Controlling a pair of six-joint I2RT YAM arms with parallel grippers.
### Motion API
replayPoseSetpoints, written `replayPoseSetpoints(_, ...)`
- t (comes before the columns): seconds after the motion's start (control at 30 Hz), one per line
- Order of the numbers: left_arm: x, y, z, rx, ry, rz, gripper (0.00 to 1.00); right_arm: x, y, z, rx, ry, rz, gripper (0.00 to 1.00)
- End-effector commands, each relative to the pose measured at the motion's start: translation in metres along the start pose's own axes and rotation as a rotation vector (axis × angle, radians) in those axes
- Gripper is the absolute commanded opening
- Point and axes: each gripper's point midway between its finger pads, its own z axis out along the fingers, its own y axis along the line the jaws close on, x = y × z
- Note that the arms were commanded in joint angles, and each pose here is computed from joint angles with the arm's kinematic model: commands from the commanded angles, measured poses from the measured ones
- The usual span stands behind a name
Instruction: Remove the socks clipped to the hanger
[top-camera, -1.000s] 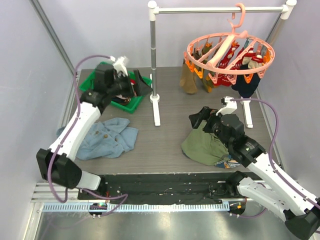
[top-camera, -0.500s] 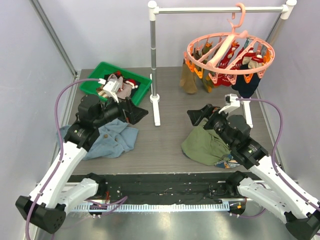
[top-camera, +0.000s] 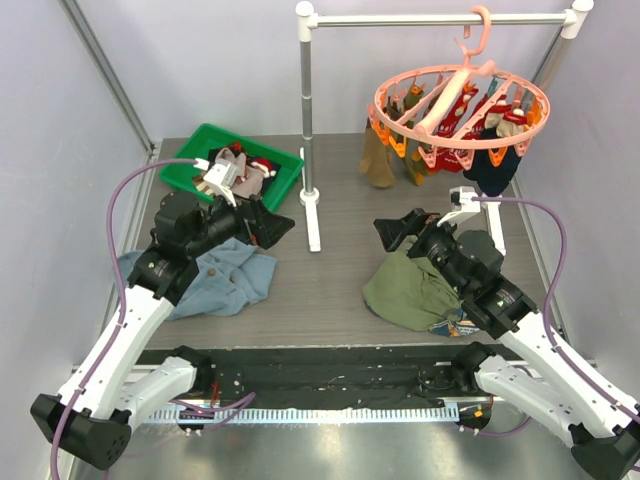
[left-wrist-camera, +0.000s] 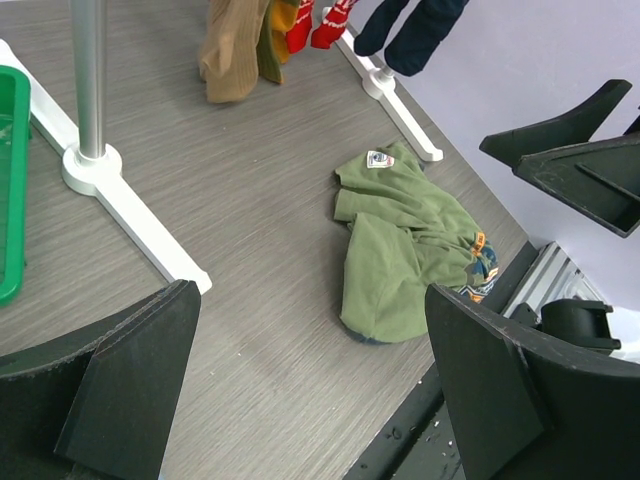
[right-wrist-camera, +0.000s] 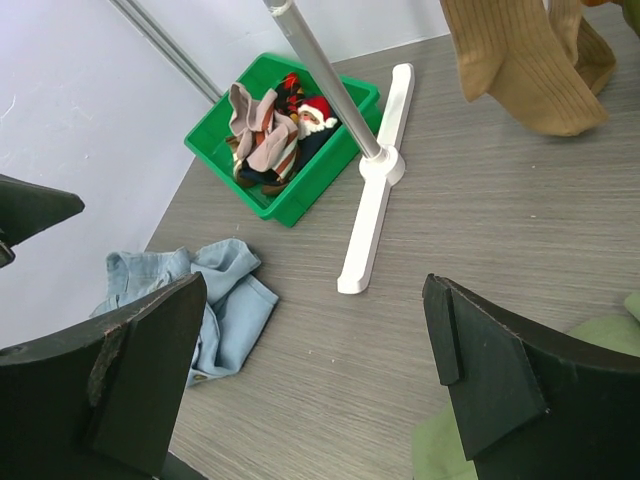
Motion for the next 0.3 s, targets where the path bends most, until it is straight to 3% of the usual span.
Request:
replayPoseSetpoints(0.0, -0.0142, -0.0017, 0.0005, 0.008, -0.051, 0.044, 1.00, -0.0093, 0.0085, 0.0000, -0.044, -0.044, -0.011, 1.00)
replayPoseSetpoints(0.27, -0.0148, 0.0001, 0.0002, -0.003, -0.052, 0.047, 1.00, -0.0041, 0.0062, 0.0005, -0.040, -0.032, -0.014, 0.99)
